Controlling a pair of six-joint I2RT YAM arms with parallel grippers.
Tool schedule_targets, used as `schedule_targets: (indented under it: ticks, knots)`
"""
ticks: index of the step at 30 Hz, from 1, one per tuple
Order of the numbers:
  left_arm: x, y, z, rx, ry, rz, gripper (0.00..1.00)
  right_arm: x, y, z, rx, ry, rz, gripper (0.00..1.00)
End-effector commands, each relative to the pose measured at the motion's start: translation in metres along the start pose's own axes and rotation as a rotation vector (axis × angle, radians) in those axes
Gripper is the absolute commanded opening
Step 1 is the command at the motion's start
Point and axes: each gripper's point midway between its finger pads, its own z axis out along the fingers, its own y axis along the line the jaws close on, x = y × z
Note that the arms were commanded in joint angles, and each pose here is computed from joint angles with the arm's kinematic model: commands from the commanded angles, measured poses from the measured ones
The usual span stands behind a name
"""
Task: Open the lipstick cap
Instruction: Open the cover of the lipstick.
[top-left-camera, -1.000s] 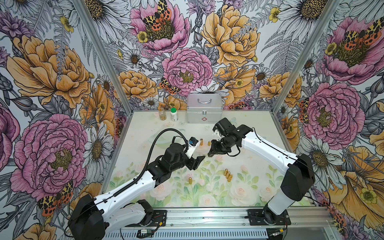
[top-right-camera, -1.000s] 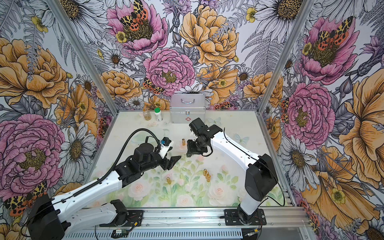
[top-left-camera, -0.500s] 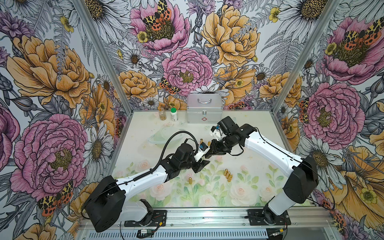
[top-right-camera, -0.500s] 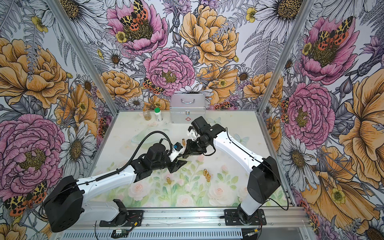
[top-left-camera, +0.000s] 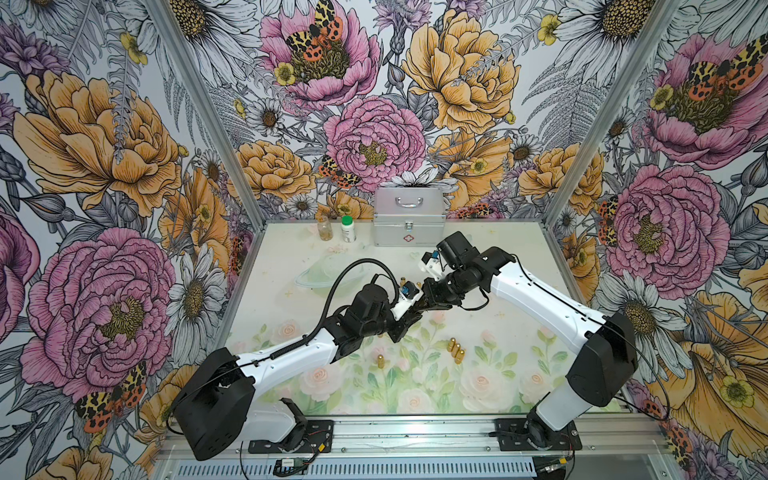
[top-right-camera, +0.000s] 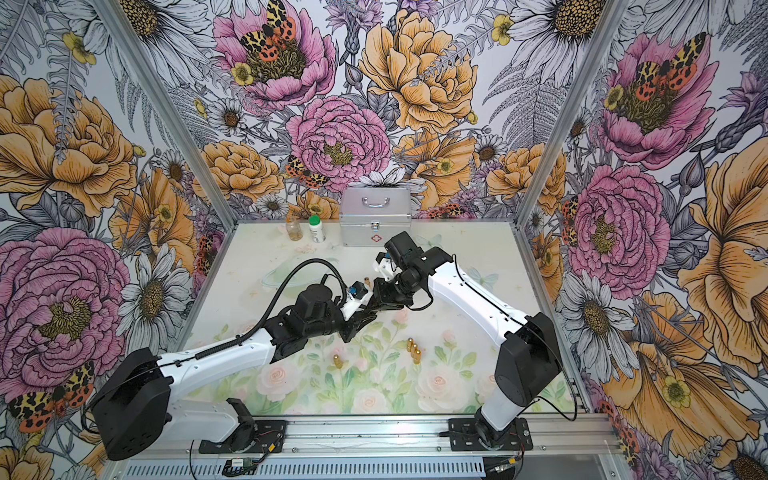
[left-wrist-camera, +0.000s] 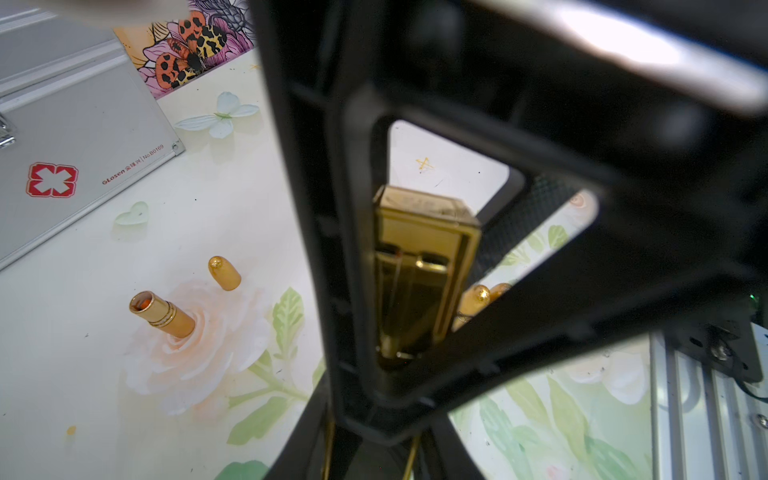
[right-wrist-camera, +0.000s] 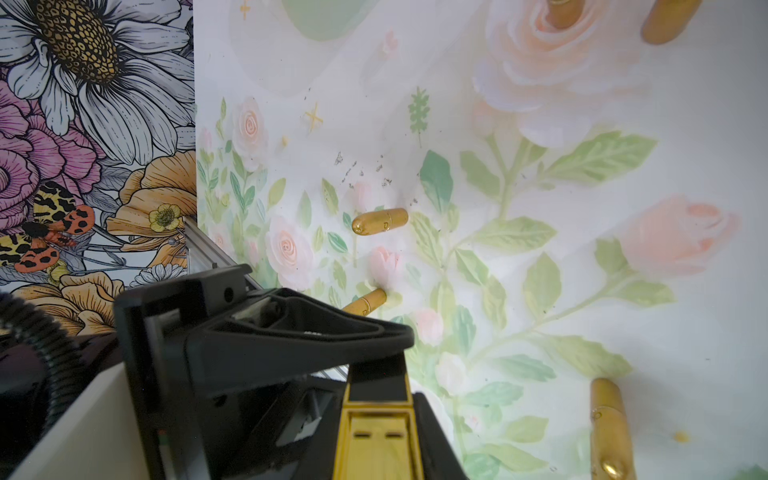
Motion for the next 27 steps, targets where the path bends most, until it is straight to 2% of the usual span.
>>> schedule_targets:
  ticks: [1, 9, 16, 27]
  knots:
    - [-0.018, -0.003, -0.002, 0.01, -0.066, 0.008, 0.21, -0.009, 0.008, -0.006, -0.025, -0.023, -0.009, 0.25]
    - [-0.011, 0.008, -0.003, -0.055, -0.058, -0.041, 0.0, -0.017, 0.015, -0.014, -0.025, -0.06, -0.021, 0.32]
    - [-0.001, 0.013, -0.01, -0.096, -0.055, -0.076, 0.0, -0.022, 0.017, -0.027, 0.0, -0.117, -0.047, 0.41]
    - [-0.01, 0.002, -0.017, -0.031, -0.085, -0.101, 0.0, -0.023, 0.018, -0.015, -0.023, -0.107, -0.092, 0.42]
